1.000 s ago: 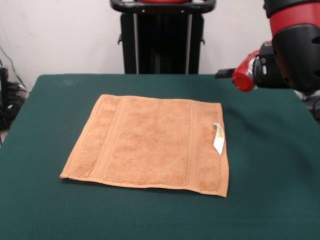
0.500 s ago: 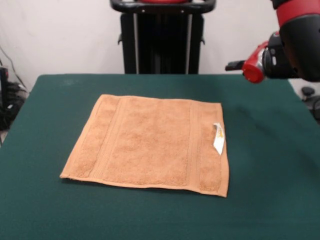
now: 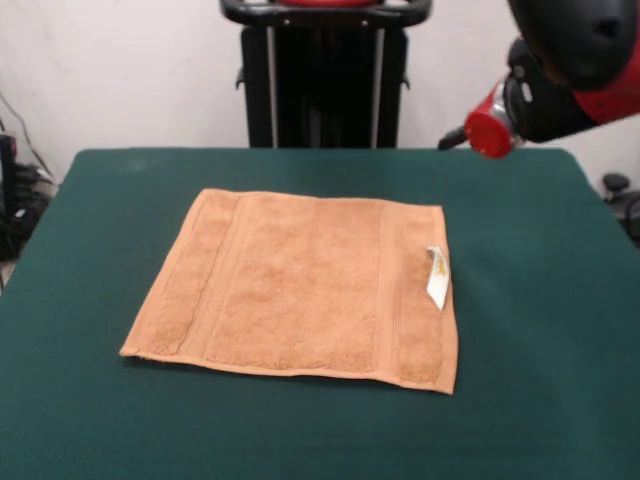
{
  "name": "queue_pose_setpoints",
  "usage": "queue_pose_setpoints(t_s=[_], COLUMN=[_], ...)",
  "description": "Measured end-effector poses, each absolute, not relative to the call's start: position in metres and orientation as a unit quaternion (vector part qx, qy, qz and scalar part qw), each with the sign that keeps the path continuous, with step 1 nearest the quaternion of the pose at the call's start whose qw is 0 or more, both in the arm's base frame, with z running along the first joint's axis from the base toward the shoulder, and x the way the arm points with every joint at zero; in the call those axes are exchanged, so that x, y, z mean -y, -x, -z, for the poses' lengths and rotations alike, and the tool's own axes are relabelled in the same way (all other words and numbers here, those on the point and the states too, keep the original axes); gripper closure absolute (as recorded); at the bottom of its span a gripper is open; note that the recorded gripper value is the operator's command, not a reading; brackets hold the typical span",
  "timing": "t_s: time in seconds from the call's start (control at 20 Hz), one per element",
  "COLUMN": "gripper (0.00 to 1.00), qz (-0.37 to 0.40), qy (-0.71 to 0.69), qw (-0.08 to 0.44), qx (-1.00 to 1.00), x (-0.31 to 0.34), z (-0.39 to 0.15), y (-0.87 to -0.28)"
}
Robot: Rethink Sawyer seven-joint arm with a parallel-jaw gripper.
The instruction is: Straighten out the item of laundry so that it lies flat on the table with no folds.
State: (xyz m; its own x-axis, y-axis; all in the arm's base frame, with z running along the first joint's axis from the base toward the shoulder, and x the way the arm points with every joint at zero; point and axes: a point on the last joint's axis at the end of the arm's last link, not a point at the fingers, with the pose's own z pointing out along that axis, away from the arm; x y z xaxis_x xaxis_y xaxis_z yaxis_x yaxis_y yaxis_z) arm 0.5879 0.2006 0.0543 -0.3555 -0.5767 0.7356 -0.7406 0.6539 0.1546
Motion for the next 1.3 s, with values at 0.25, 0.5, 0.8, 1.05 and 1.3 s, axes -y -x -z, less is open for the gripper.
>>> queue_pose_setpoints(t_s=[0.25, 0.5, 0.8, 1.05, 1.3], gripper=[1.0, 1.0, 1.0, 1.0, 1.0], qz=[-0.108, -0.126, -0.154, -0.172, -0.185], qy=[-0.364, -0.331, -0.299, -0.288, -0.275], qw=[0.286, 0.199, 0.109, 0.05, 0.0], qx=[0.88, 0.914, 0.935, 0.941, 0.944], x=[-0.127, -0.073, -0.028, -0.009, 0.006], z=[-0.101, -0.138, -0.168, -0.169, -0.151], y=[-0.656, -0.709, -0.772, -0.813, -0.846])
